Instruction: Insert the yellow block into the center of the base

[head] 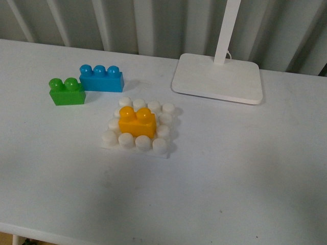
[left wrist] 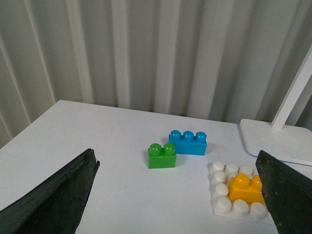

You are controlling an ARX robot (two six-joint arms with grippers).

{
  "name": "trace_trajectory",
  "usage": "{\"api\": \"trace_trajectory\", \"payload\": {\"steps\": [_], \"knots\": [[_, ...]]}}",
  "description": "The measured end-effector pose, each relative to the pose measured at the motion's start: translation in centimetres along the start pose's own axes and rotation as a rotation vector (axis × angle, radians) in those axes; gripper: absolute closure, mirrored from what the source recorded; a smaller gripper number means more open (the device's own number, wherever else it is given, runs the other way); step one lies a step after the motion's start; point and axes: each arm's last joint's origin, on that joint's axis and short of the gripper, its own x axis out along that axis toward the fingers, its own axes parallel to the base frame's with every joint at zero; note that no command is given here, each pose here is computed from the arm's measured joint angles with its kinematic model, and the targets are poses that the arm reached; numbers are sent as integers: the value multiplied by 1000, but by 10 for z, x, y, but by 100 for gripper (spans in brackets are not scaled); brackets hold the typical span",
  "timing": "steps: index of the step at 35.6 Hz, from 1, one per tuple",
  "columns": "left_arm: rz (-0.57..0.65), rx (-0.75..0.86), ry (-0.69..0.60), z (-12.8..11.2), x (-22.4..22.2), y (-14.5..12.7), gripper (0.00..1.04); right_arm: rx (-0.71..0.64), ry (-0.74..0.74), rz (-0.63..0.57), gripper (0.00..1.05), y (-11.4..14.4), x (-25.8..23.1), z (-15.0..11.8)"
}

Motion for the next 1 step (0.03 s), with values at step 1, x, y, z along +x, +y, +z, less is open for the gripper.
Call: {"api": "trace_trajectory", "payload": {"steps": [1], "knots": [[0,0,0,0,0,0,6,0,0,0,9,0,0,0]]}}
